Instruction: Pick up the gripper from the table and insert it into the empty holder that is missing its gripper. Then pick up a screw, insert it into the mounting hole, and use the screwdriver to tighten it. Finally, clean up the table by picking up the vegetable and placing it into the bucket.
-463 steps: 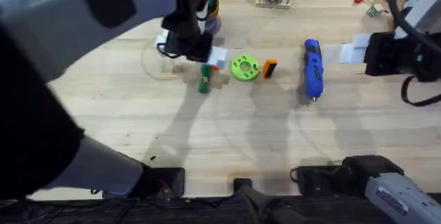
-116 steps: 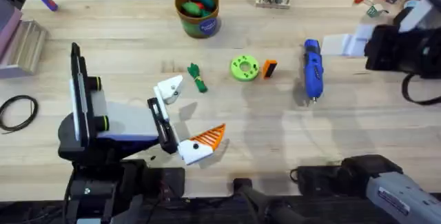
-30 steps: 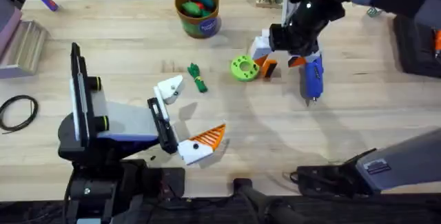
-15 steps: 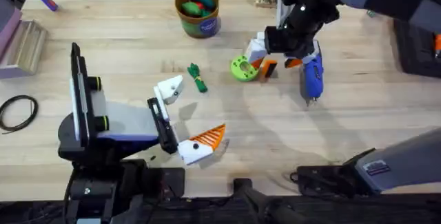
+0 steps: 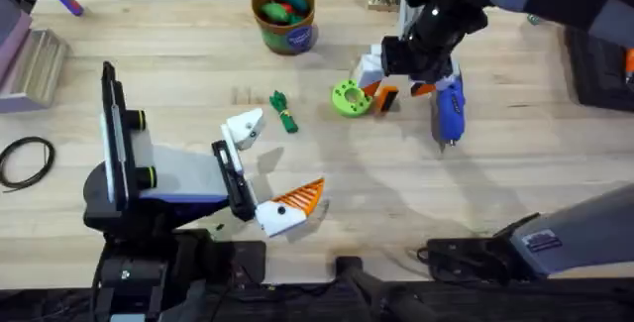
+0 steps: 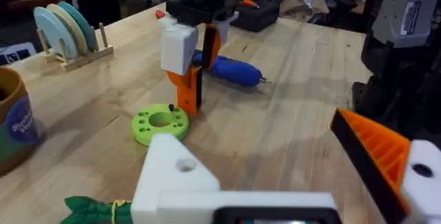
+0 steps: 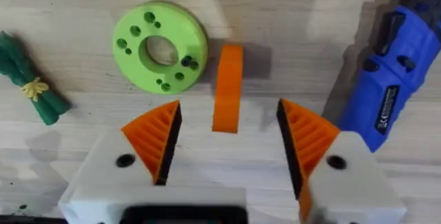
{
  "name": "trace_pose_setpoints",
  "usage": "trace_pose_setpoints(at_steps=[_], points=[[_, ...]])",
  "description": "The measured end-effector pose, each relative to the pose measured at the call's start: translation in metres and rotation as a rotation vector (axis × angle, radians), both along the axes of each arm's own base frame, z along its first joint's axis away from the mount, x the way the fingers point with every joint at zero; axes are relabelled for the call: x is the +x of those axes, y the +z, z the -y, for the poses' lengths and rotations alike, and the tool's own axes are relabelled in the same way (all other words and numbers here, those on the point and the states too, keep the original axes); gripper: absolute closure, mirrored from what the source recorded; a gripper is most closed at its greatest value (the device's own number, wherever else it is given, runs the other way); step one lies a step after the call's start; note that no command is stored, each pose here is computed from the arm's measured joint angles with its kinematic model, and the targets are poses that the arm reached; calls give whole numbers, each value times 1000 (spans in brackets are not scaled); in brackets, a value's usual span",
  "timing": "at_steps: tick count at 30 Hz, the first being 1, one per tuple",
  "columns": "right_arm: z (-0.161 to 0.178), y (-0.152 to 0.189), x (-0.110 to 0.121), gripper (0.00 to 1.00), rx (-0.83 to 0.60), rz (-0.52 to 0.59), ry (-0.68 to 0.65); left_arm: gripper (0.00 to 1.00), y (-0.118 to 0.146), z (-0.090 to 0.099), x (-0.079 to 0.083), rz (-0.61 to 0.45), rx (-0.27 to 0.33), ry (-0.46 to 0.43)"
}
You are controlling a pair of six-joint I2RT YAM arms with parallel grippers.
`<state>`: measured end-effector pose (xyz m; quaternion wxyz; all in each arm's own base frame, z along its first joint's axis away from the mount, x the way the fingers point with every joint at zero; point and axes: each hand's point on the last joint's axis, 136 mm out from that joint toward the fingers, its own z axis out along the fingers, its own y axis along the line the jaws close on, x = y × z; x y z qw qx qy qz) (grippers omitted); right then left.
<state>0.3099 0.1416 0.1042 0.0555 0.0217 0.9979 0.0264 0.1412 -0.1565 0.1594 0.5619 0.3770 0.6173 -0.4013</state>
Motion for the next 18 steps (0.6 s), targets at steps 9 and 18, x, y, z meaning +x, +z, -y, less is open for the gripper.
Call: trace_pose_setpoints(at_steps=[9, 18], points=[[0, -5, 1, 186, -8, -10, -3, 16, 0, 0, 0, 0, 0, 0], [-2, -12, 5, 190, -10, -15, -3, 15, 0, 0, 0, 0, 0, 0]])
